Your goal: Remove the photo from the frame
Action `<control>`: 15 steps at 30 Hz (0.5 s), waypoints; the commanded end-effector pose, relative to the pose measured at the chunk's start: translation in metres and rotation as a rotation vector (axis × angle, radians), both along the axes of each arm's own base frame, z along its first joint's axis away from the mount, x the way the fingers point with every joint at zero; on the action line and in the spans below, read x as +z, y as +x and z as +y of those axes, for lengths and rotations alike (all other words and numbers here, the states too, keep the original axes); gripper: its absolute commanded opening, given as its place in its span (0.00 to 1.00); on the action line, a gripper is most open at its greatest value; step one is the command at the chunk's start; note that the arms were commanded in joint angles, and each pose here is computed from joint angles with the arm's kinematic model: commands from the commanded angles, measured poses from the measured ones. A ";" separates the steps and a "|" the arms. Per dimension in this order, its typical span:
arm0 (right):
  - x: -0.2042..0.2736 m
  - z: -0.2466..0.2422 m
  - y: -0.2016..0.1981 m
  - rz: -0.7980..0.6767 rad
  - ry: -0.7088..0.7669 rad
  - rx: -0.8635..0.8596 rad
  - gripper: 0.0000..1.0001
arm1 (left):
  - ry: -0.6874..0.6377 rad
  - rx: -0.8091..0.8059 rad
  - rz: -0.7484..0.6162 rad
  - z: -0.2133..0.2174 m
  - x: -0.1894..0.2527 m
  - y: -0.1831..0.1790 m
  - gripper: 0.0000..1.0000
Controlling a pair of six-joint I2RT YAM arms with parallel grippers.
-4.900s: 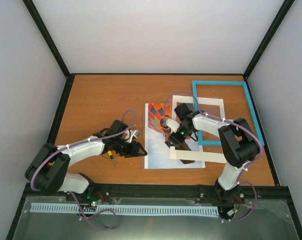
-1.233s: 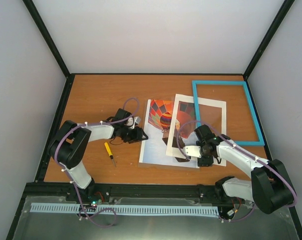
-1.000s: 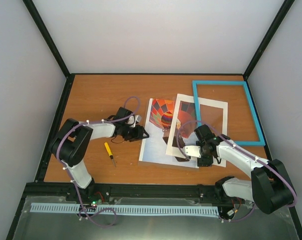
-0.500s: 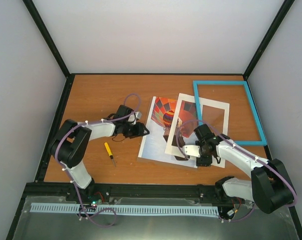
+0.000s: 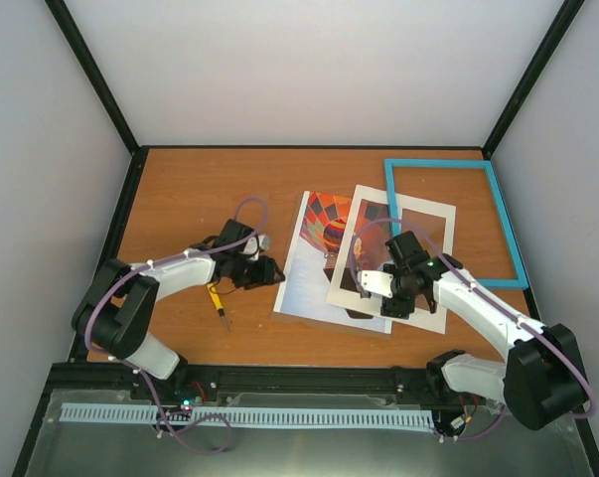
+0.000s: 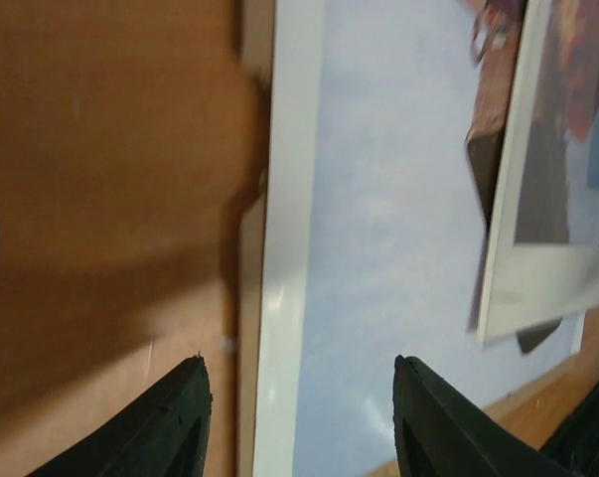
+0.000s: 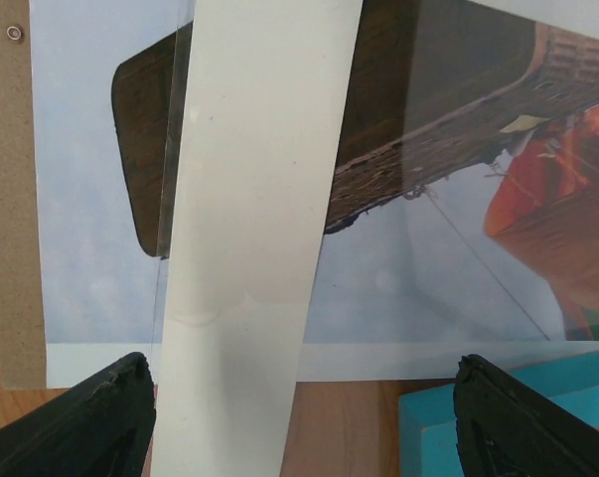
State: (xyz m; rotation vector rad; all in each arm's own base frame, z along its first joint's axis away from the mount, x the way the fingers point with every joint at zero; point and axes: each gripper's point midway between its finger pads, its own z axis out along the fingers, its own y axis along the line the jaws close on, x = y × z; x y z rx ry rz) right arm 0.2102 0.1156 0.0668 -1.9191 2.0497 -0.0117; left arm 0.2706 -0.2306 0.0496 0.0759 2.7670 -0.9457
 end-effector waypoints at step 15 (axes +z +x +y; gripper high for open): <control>-0.037 -0.012 -0.045 0.131 -0.101 0.145 0.85 | -0.074 -0.043 0.149 0.002 -0.009 -0.062 0.52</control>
